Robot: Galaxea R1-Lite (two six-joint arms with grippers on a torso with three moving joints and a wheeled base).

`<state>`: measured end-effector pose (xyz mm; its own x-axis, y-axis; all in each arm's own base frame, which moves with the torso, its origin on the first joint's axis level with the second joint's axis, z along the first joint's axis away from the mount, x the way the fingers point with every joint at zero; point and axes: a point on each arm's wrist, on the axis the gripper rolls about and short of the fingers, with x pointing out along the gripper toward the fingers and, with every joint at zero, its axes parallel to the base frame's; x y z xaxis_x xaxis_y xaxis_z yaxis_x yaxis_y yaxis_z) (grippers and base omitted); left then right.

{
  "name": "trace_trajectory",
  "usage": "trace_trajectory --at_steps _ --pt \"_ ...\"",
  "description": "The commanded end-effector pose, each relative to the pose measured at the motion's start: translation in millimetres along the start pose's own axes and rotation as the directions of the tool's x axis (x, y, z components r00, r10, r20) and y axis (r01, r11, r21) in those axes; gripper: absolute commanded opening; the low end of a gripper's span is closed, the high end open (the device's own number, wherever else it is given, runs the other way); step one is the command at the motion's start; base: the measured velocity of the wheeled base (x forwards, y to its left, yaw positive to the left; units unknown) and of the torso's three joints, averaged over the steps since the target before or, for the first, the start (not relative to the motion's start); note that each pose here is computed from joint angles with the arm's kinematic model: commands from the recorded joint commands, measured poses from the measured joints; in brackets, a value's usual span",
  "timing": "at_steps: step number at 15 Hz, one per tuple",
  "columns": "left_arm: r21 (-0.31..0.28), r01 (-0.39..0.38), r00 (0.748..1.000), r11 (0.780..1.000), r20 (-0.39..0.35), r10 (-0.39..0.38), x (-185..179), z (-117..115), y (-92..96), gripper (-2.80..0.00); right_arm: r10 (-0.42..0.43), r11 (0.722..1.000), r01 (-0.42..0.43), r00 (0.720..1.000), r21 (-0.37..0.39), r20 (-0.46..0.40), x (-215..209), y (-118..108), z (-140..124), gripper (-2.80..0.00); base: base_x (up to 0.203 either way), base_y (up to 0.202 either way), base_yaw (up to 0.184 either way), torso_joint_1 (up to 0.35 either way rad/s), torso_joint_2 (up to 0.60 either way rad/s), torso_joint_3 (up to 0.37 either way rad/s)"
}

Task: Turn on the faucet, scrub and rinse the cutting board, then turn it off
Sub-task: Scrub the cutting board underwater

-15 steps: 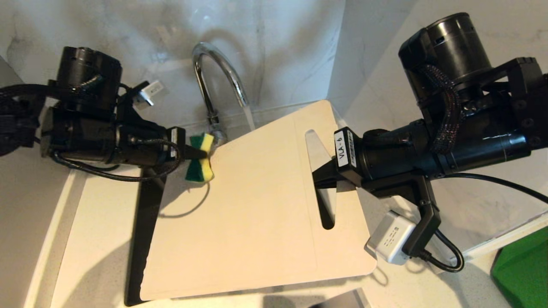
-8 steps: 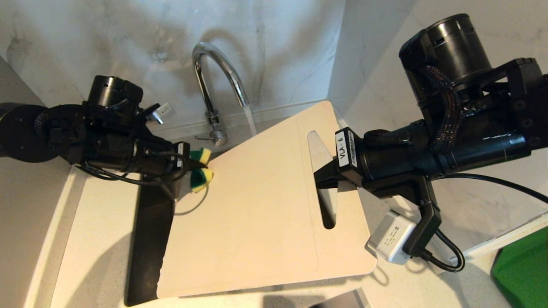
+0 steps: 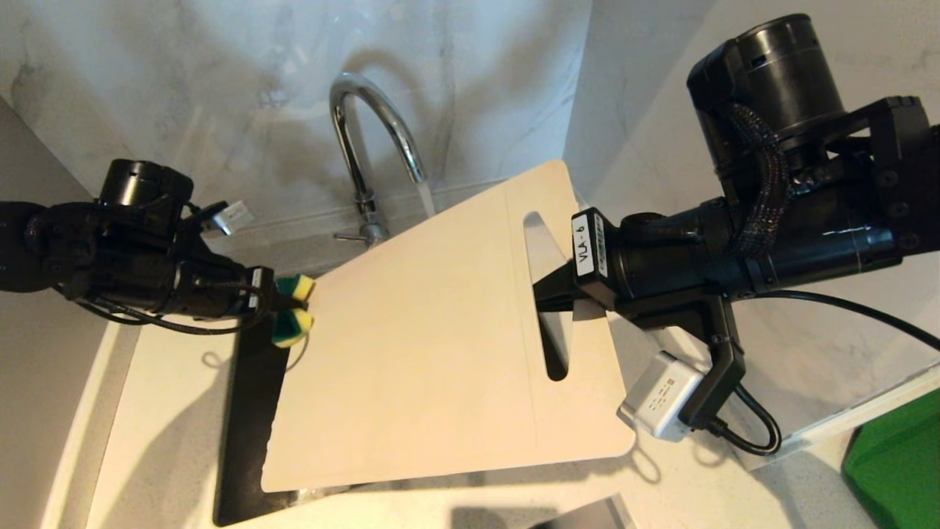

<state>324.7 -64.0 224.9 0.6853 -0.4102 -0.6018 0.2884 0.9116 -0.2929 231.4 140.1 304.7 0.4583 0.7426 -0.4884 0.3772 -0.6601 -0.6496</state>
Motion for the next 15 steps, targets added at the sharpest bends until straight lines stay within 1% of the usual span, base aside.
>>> trace_trajectory --at_steps 1,2,4,5,7,8,9,11,13,15 --pt "-0.058 -0.025 1.000 0.998 -0.008 0.024 -7 -4 26.5 -2.80 0.004 1.000 -0.004 1.000 -0.010 0.012 1 2 2 -2.80 0.000 0.000 0.000 0.000 0.00 0.000" --pt "-0.068 -0.029 1.000 0.997 -0.002 0.029 -12 -5 32.2 -2.80 0.003 1.000 -0.003 1.000 -0.011 0.010 0 2 2 -2.80 0.000 0.000 0.000 0.000 0.00 0.000" --pt "-0.065 -0.013 0.999 0.998 0.047 0.016 -34 -1 34.2 -2.80 0.002 1.000 -0.002 1.000 -0.011 0.009 0 1 3 -2.80 0.000 0.000 0.000 0.000 0.00 0.000" --pt "-0.058 -0.008 0.997 0.998 0.074 0.013 -45 1 32.9 -2.80 0.003 1.000 -0.003 1.000 -0.011 0.010 -1 2 3 -2.80 0.000 0.000 0.000 0.000 0.00 0.000" --pt "-0.032 0.003 0.991 0.999 0.131 0.001 -67 5 23.0 -2.80 0.005 1.000 -0.005 1.000 -0.009 0.013 0 2 4 -2.80 0.000 0.000 0.000 0.000 0.00 0.000" --pt "-0.013 0.021 0.987 1.000 0.157 -0.019 -77 6 12.5 -2.80 0.005 1.000 -0.005 1.000 -0.009 0.014 1 3 4 -2.80 0.000 0.000 0.000 0.000 0.00 0.000" --pt "0.008 0.051 0.985 0.999 0.167 -0.051 -84 7 -2.2 -2.80 0.005 1.000 -0.005 1.000 -0.009 0.013 2 3 3 -2.80 0.000 0.000 0.000 0.000 0.00 0.000" --pt "0.018 0.140 0.974 0.990 0.176 -0.141 -106 10 -39.9 -2.80 0.009 1.000 -0.009 1.000 -0.005 0.020 5 7 6 -2.80 0.000 0.000 0.000 0.000 0.00 0.000" --pt "0.045 0.213 0.967 0.976 0.135 -0.217 -120 4 -77.9 -2.80 0.001 1.000 -0.001 1.000 -0.010 0.007 6 6 5 -2.80 0.000 0.000 0.000 0.000 0.00 0.000" --pt "0.081 0.256 0.961 0.963 0.086 -0.263 -125 -8 -113.3 -2.80 -0.009 1.000 0.009 1.000 -0.006 -0.005 4 4 3 -2.80 0.000 0.000 0.000 0.000 0.00 0.000"
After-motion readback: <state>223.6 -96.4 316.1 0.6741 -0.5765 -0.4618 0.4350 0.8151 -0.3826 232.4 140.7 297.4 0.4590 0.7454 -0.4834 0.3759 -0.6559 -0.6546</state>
